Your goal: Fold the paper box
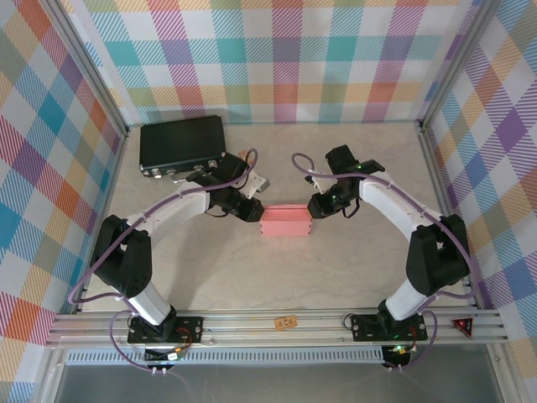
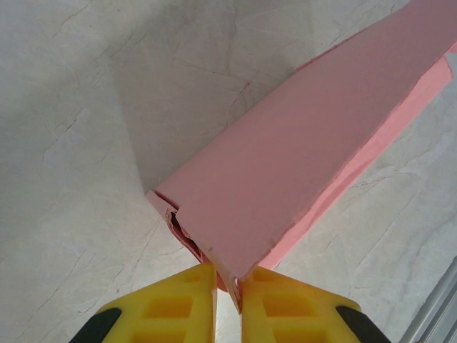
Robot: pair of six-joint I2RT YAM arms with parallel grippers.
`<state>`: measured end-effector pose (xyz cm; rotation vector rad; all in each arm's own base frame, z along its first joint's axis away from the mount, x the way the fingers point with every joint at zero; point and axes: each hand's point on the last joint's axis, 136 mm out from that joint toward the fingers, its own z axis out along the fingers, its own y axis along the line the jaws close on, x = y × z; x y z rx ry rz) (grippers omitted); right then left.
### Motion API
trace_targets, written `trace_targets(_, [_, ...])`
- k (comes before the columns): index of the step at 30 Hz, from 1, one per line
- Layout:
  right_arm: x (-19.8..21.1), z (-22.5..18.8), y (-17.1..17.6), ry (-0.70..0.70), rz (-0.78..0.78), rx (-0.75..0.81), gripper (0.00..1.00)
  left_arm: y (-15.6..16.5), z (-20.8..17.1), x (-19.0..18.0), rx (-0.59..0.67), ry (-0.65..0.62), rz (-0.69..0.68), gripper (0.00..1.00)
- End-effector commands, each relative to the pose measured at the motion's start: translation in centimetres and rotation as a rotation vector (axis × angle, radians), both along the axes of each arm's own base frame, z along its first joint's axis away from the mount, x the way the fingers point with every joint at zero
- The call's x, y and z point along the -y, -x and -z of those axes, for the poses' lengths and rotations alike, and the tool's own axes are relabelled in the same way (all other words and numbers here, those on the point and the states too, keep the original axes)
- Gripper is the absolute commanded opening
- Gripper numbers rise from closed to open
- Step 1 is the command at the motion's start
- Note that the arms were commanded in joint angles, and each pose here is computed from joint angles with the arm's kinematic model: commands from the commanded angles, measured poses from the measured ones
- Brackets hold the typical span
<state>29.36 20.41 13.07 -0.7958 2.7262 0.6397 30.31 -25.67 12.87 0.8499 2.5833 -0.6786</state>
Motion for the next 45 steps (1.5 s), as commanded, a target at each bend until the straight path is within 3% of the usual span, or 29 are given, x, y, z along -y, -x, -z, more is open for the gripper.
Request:
trace_targets(1, [-1.3, -0.8, 0.0, -0.052, -0.002, -0.024, 0.16, 0.6, -0.4, 0.2, 0.000, 0.021, -0.003, 0.14])
trace_targets(10, [-1.1, -0.9, -0.1, -0.044, 0.018, -0.024, 0.18, 0.7, -0.5, 0.2, -0.001, 0.023, -0.004, 0.14])
trace_targets(27, [-0.3, -1.2, -0.3, -0.034, 0.064, 0.043, 0.38, 0.5, -1.8, 0.0, 0.044, 0.045, -0.031, 0.24])
trace_targets(45, [0.8, -0.4, 0.8, 0.008, 0.088, 0.029, 0.31, 0.9, -1.4, -0.3, 0.042, 0.049, -0.043, 0.23])
